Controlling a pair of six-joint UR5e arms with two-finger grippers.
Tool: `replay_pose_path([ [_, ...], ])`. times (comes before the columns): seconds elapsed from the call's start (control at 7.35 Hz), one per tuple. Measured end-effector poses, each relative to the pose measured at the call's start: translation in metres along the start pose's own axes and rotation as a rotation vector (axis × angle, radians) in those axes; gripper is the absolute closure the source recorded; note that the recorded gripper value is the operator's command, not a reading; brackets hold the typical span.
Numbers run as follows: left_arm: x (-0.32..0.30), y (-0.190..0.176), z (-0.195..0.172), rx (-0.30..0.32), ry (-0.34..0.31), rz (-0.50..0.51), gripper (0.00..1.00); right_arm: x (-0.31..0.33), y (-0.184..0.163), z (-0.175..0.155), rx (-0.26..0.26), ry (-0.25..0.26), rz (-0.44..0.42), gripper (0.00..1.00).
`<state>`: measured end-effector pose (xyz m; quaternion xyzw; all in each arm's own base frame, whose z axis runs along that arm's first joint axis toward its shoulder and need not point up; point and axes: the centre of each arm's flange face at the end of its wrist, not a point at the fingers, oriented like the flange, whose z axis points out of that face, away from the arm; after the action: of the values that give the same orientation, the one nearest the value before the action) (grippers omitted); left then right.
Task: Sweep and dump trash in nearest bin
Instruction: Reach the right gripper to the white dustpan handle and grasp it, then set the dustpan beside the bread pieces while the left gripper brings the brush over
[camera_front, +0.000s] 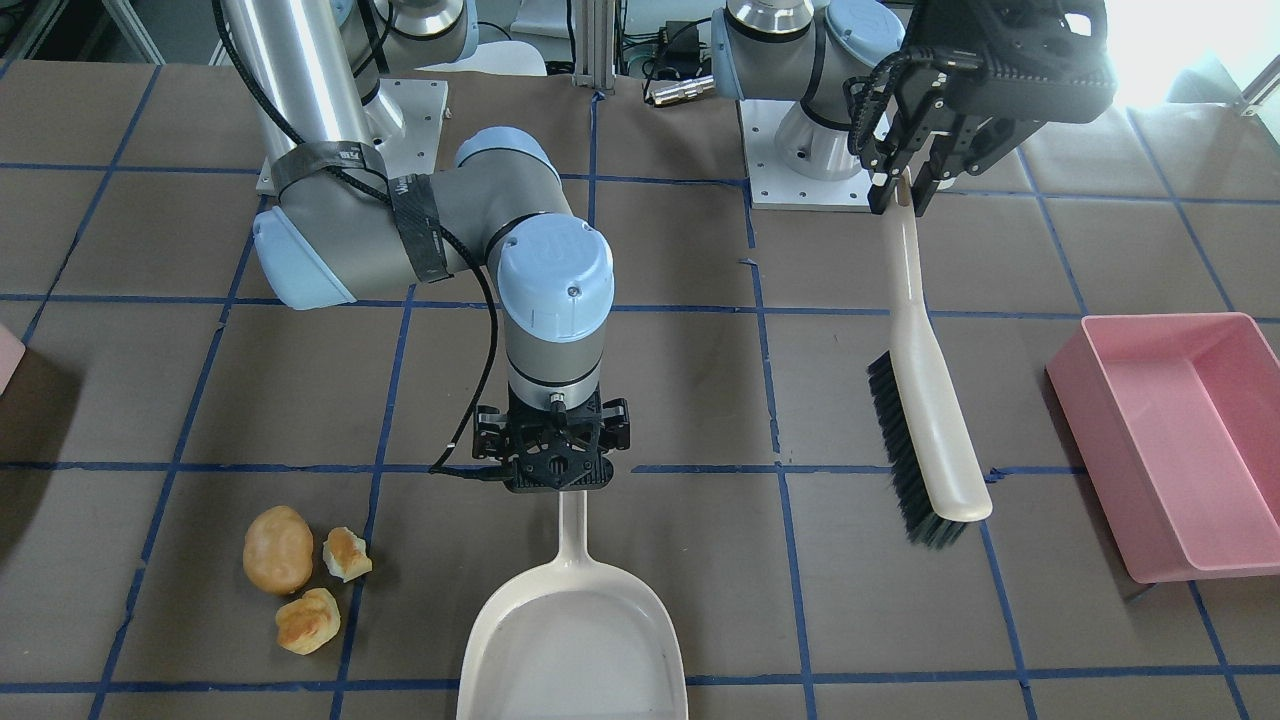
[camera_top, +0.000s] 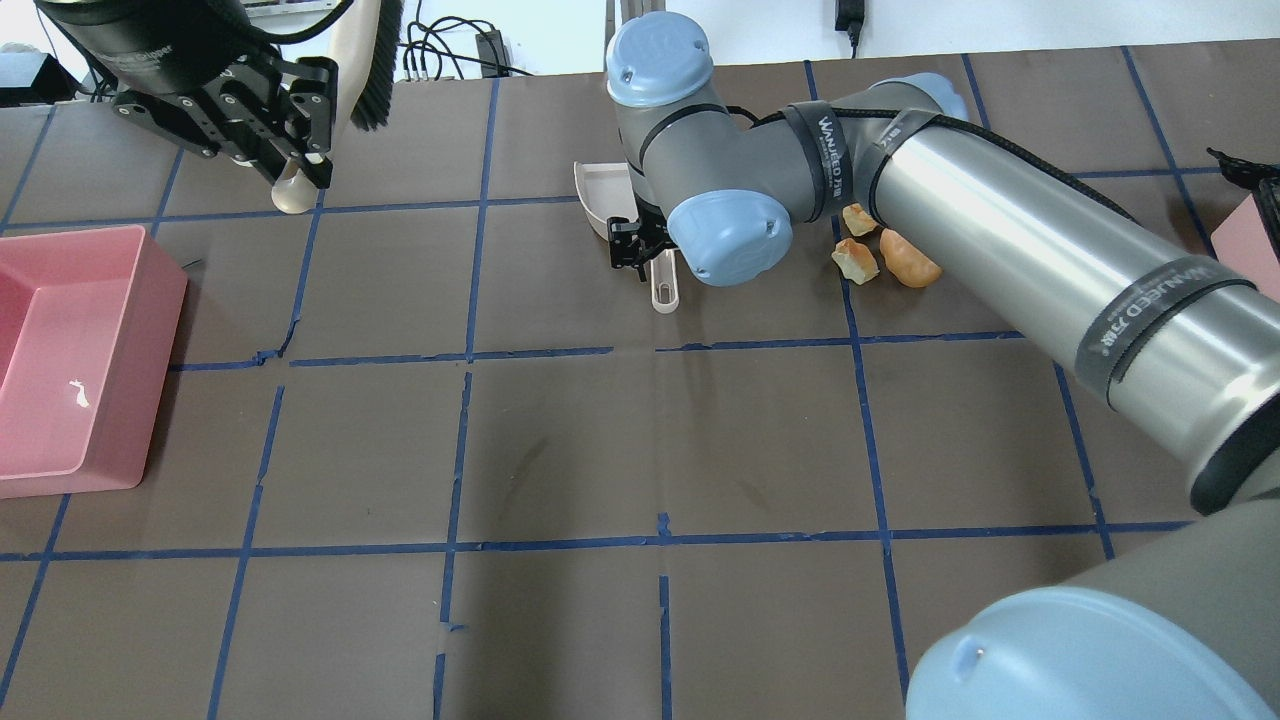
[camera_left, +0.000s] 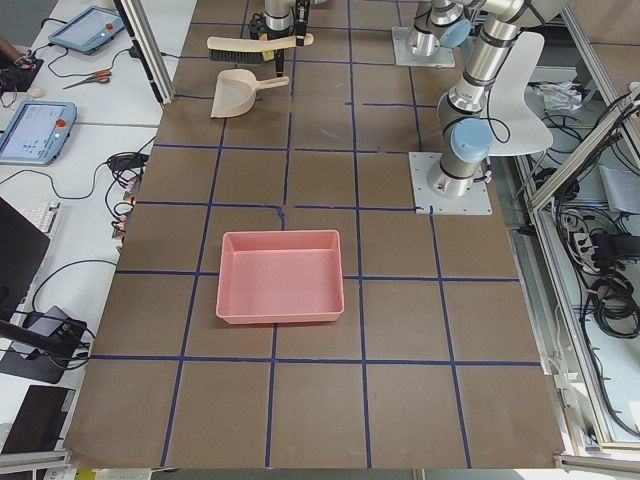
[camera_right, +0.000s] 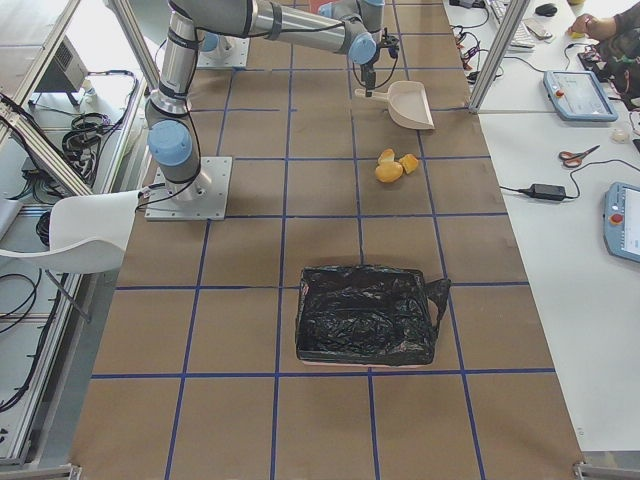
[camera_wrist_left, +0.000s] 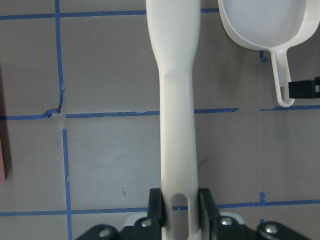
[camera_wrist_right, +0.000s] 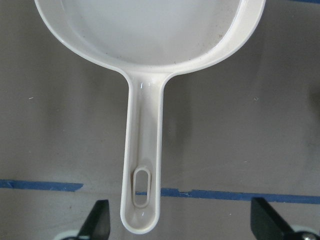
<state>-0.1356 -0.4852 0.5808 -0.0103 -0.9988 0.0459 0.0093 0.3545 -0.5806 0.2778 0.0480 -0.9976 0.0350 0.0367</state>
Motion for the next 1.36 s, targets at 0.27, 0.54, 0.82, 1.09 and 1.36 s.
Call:
replay_pose_path([
  [0.27,0.0,0.0,0.002,-0.004,0.001,0.0,1.0,-0.018,0.007,0.017,0.037,-0.007,-0.008,0.0],
  [0.54,0.001,0.001,0.004,-0.016,-0.004,0.003,1.0,-0.019,0.011,0.033,0.054,-0.013,0.0,0.0],
  [0.82,0.002,0.003,0.005,-0.026,-0.005,0.005,1.0,-0.013,0.008,0.036,0.056,-0.035,0.056,0.01],
  [1.09,0.003,0.003,0.004,-0.03,-0.003,0.006,1.0,-0.015,0.008,0.037,0.046,-0.068,0.095,0.15],
  [1.36,0.003,0.004,0.004,-0.031,0.0,0.006,1.0,-0.014,0.008,0.038,0.043,-0.069,0.098,0.45],
])
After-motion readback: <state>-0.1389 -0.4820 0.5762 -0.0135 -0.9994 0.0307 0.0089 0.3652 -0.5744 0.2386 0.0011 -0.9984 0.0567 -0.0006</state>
